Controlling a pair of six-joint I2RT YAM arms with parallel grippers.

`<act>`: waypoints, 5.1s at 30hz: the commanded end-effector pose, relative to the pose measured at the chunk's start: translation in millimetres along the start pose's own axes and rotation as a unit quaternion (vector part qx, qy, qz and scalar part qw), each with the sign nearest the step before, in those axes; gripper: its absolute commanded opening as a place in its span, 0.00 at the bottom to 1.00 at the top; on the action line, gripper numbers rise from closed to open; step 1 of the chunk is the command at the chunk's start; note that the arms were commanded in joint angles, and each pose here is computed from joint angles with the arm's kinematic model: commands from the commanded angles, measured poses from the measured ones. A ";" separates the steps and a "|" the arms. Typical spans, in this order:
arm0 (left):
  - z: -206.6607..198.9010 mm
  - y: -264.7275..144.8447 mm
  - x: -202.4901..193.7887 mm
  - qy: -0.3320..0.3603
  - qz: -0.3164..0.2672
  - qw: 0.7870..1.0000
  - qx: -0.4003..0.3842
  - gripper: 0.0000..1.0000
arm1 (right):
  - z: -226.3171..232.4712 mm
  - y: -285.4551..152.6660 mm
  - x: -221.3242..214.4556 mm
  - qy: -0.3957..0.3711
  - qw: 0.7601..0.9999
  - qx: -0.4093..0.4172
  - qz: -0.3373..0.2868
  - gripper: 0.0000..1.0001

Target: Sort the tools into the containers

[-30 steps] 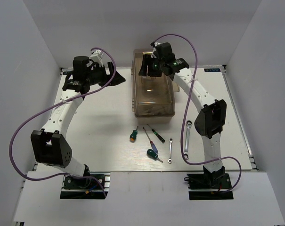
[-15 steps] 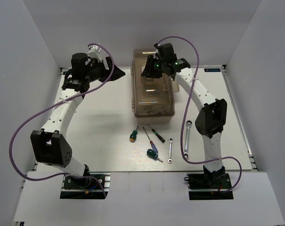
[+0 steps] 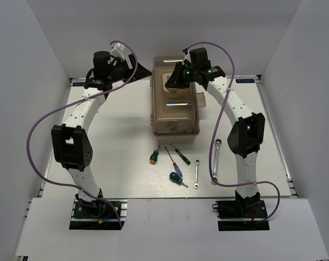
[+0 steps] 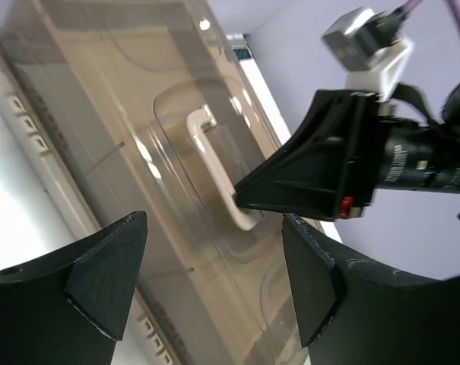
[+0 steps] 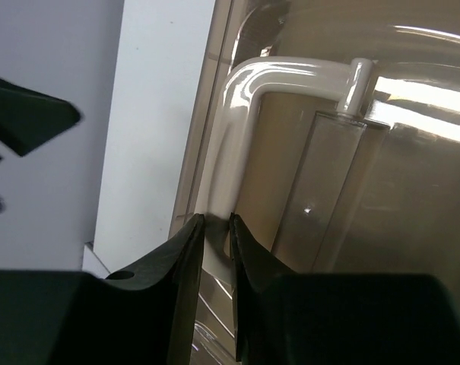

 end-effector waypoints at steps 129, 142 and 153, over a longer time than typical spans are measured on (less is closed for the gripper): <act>-13.2 -152.3 14.6 -0.014 0.035 0.963 0.267 0.27 | -236.7 -188.7 -62.8 -0.112 0.960 -0.195 0.164 0.21; -94.3 -162.7 -104.3 0.044 0.171 0.980 0.093 0.70 | -235.3 -158.3 -181.2 -0.057 0.910 -0.297 0.283 0.69; -99.9 -173.5 -177.5 0.029 0.222 0.968 0.114 0.71 | -261.0 -137.3 -220.7 0.038 0.853 -0.453 0.258 0.58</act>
Point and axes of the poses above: each gripper's point midway between its finger pads, its own y axis out along the fingers, its own z axis along the line the jaws close on, x = y × z, the point moved 7 cm from there along -y, back along the fingers, and after that the axes turned 8 degrees about y, right-handed, at the moved point
